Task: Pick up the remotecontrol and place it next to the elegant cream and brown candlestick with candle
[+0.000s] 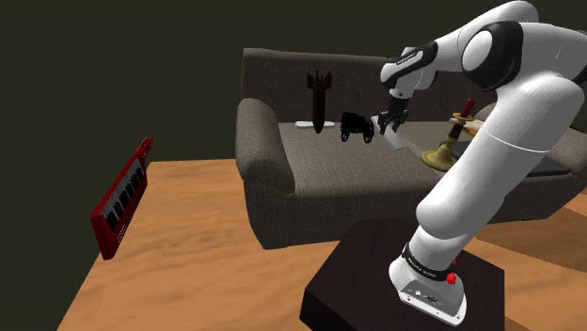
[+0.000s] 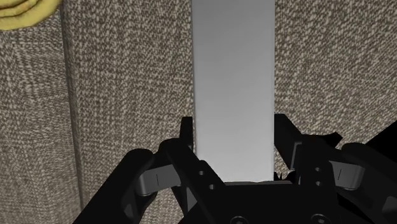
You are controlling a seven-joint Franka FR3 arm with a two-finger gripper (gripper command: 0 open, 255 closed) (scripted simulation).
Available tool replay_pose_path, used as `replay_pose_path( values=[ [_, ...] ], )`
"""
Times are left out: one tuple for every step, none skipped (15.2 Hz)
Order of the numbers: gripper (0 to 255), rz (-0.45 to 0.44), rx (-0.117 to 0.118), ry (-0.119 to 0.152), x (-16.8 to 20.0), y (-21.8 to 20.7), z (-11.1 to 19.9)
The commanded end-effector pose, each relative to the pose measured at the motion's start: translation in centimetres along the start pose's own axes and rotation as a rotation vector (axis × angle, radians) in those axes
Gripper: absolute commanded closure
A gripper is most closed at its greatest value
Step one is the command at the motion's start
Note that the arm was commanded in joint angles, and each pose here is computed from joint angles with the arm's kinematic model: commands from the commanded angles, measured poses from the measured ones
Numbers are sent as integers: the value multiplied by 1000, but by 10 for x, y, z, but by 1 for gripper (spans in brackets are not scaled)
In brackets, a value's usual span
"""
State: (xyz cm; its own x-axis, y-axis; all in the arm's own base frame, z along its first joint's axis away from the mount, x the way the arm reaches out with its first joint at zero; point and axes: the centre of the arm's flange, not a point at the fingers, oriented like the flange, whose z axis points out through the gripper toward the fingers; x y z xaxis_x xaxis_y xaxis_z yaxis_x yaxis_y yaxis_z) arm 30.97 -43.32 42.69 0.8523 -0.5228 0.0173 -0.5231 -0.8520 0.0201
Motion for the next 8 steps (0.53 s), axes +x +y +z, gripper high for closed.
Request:
replay_pose_path(
  values=[
    [255,-2,0,0,-1,-1,11],
    [255,-2,0,0,-1,-1,16],
    [255,-2,0,0,-1,-1,22],
    [255,-2,0,0,-2,-2,27],
    [255,-2,0,0,-2,-2,32],
    [255,-2,0,0,-2,-2,38],
    [255,-2,0,0,-2,-2,43],
    [255,-2,0,0,-2,-2,48]
  ],
)
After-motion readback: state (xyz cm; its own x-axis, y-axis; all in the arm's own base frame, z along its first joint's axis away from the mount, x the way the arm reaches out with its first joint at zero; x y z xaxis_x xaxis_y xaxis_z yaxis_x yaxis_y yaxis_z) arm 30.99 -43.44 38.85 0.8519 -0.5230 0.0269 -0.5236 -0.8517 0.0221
